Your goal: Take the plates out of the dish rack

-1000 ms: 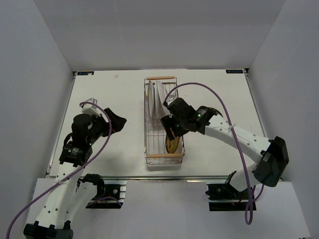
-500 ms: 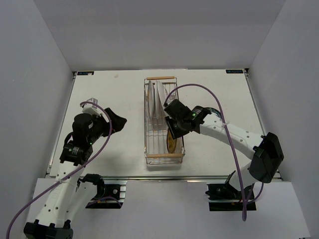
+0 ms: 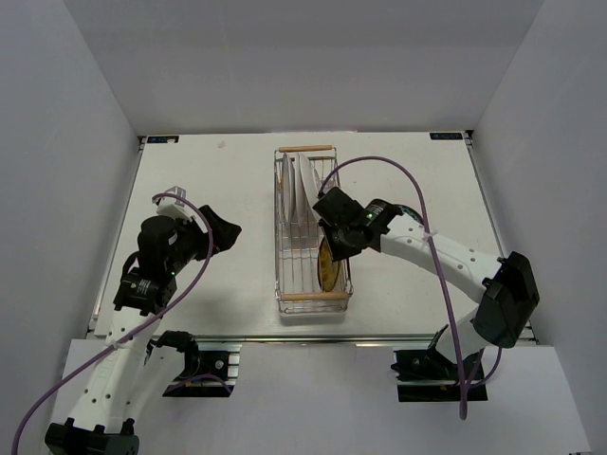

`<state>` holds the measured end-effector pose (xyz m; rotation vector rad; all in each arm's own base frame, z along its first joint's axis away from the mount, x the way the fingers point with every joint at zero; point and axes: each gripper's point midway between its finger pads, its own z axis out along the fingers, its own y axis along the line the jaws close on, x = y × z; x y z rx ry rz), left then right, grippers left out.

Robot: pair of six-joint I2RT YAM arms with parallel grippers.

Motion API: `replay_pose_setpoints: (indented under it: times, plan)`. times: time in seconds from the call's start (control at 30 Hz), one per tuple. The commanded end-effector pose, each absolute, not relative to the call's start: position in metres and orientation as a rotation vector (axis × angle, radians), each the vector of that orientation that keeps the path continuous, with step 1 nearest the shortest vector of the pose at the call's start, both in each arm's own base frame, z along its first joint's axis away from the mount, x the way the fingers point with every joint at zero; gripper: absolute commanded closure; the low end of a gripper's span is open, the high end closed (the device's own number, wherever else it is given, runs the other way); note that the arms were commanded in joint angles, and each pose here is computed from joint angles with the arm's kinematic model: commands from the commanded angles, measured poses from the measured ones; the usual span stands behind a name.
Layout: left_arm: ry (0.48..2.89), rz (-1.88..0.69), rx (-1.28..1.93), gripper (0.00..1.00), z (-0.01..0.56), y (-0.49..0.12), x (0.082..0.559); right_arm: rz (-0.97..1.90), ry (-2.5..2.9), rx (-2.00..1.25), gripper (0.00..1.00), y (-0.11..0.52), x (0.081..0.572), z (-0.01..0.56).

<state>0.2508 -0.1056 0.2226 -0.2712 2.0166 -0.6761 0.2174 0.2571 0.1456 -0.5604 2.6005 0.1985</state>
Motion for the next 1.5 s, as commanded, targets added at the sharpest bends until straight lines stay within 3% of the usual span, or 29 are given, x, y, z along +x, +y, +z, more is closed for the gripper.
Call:
replay_pose_setpoints:
  times: [0.0, 0.57, 0.8, 0.97, 1.2, 1.47]
  plan:
    - [2.011, -0.678, -0.269, 0.02, 0.222, -0.106, 0.250, 0.356, 2.425, -0.559, 0.89, 0.279, 0.229, 0.204]
    - [2.016, -0.678, -0.279, 0.02, 0.220, -0.106, 0.250, 0.447, 2.108, -0.353, 0.89, 0.266, 0.257, 0.300]
    - [2.017, -0.667, -0.284, 0.02, 0.220, -0.104, 0.249, 0.236, 2.012, -0.064, 0.98, 0.195, 0.309, 0.319]
    - [2.021, -0.659, -0.287, 0.02, 0.219, -0.103, 0.250, 0.197, 1.977, 0.047, 1.00, 0.152, 0.331, 0.321]
    - [2.028, -0.647, -0.294, 0.02, 0.217, -0.102, 0.252, 0.124, 2.070, 0.225, 1.00, 0.081, 0.361, 0.261]
    - [2.045, -0.633, -0.294, 0.02, 0.214, -0.102, 0.256, 0.179, 2.217, 0.392, 1.00, 0.041, 0.366, 0.163]
